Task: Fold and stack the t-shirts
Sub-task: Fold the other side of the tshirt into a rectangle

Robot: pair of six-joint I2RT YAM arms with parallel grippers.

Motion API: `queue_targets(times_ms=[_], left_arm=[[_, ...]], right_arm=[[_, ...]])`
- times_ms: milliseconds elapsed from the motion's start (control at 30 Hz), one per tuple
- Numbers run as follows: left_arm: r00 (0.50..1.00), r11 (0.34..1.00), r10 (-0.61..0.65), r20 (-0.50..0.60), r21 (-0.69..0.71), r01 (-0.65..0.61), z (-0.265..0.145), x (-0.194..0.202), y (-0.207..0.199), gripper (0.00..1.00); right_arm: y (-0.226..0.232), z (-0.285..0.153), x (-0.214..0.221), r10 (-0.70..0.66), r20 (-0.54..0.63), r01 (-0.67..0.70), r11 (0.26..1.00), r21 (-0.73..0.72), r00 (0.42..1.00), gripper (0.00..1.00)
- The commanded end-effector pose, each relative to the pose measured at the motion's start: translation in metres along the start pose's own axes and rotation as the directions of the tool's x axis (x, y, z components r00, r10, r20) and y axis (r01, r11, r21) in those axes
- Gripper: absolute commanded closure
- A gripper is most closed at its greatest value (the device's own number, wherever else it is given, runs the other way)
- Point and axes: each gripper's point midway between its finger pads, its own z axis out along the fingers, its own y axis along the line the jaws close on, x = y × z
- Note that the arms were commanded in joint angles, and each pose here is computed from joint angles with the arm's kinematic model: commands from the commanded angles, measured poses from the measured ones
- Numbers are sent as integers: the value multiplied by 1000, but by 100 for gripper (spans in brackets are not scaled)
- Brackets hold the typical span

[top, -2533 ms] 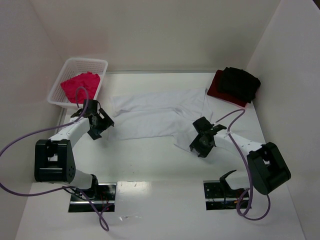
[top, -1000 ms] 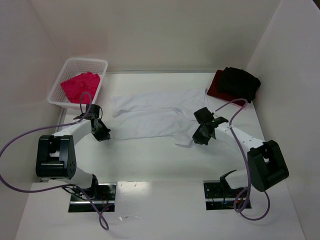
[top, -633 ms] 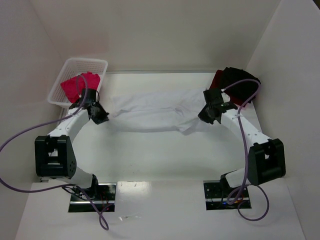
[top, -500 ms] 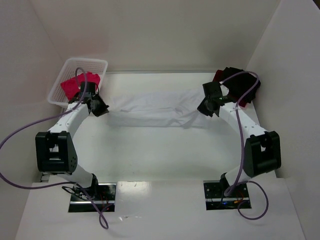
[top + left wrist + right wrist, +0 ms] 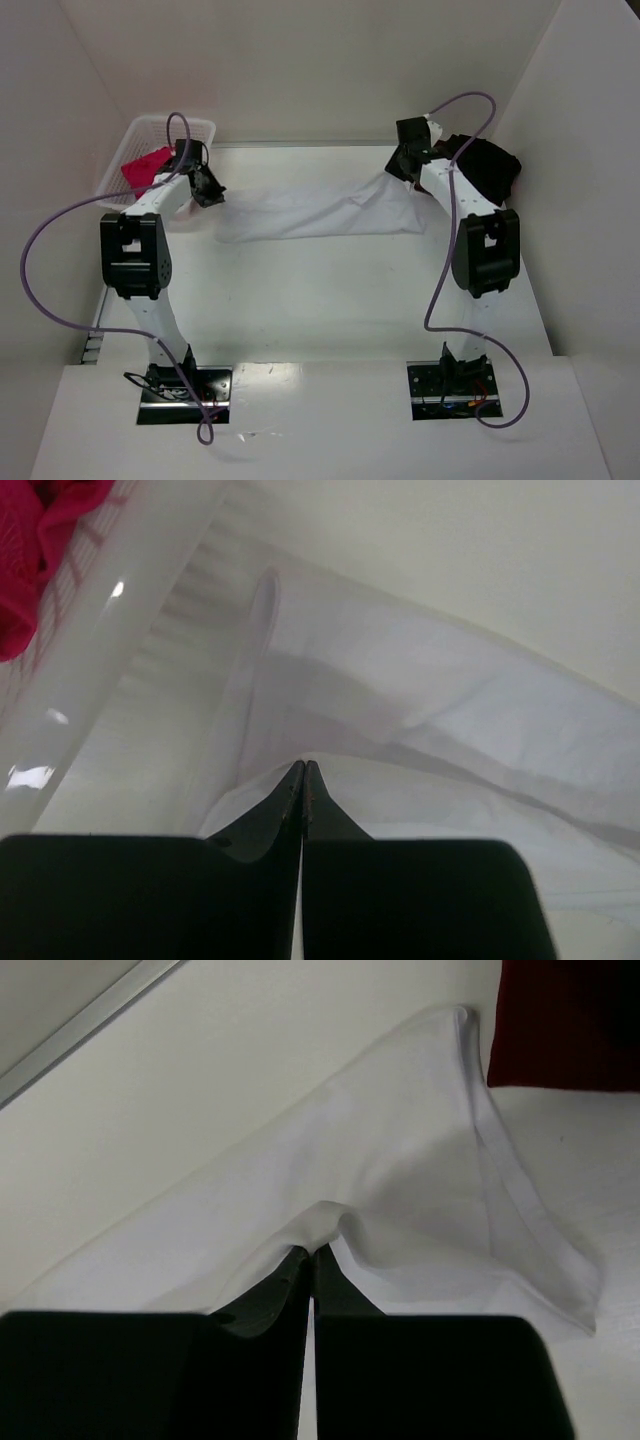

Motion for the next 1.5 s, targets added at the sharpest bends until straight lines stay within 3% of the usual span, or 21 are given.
queue_targets(times_ms=[0,67,100,167,200,300,400,500,567,633,800,900,933,1133,1333,1467], left_arm=[[999,999,6,37,32,-7,14,-26,-12,100],[999,999,7,40,50,-9,21,-33,-19,74],[1000,998,7,26,57,-8,28,-31,-20,59],[999,997,20,43,68,-22,28,-39,-25,29],[997,995,20,71,97,-27,26,-48,-34,26],[993,990,30,112,132,-45,16,-59,-43,18],[988,978,46,147,193,-74,3,-67,-61,17],[985,956,71,159,271,-113,-11,-65,-79,16],[982,942,90,167,307,-138,-18,-63,-90,16],[979,911,139,148,369,-185,-25,-48,-109,16],[967,856,194,167,452,-250,-48,-25,-132,15],[960,805,251,121,524,-277,-48,12,-143,15],[948,767,298,109,563,-306,-51,28,-151,15],[924,765,383,-2,561,-316,-23,84,-152,15],[913,784,405,-49,532,-319,-4,96,-139,15],[904,793,423,-67,510,-333,2,99,-133,13]], right_arm=[[4,25,-19,-35,50,35,999,8,998,94],[0,43,-18,-32,40,31,999,25,999,78],[-6,49,-16,-30,32,28,999,39,999,53],[-7,56,-16,-30,18,30,999,20,999,28],[-6,58,-24,-18,43,17,1000,9,999,17],[6,55,-34,-19,71,23,999,-45,997,10],[22,45,-47,-17,96,27,994,-110,995,10],[34,33,-47,-25,82,39,982,-183,996,18],[36,30,-27,-19,30,26,972,-236,999,28],[26,34,1,-28,-46,16,972,-235,999,29],[30,15,47,-78,-106,47,962,-268,991,53],[24,13,90,-132,-173,84,962,-260,976,63],[22,13,94,-134,-180,85,963,-255,974,63],[14,22,120,-166,-221,112,965,-235,961,65],[20,40,98,-173,-152,143,972,-188,973,64],[20,69,103,-198,-178,173,973,-150,964,67]])
